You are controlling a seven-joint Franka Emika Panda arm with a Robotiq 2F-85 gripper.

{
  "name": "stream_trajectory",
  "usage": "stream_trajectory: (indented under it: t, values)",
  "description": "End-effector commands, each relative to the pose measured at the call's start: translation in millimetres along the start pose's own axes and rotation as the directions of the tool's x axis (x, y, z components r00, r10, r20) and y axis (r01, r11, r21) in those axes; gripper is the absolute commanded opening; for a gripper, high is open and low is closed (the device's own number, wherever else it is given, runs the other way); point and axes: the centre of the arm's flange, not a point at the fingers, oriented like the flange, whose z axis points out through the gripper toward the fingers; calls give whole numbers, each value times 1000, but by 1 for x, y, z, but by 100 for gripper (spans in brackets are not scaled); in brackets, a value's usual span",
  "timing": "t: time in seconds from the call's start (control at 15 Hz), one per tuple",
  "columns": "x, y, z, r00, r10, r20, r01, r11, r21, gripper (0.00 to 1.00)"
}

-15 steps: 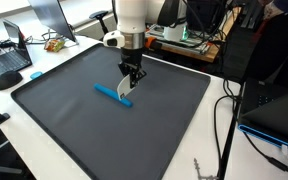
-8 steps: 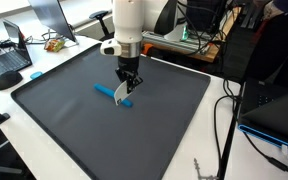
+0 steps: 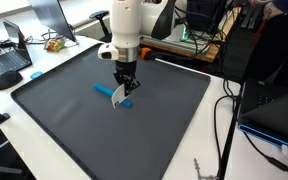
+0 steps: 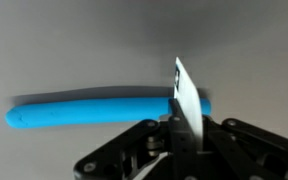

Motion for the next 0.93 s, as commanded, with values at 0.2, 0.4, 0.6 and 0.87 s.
stream_trajectory:
  t: [0.2,0.4,0.6,0.87]
  values:
    - [-1,-6,20,999,2,35,-2,1000,3,1]
    - [-3,-6,27,999,0,47,-1,1000,7,1]
    - [-7,-9,32,998,-7,57,6,1000,12,1]
    - [-12,-11,39,998,-14,64,13,1000,13,1]
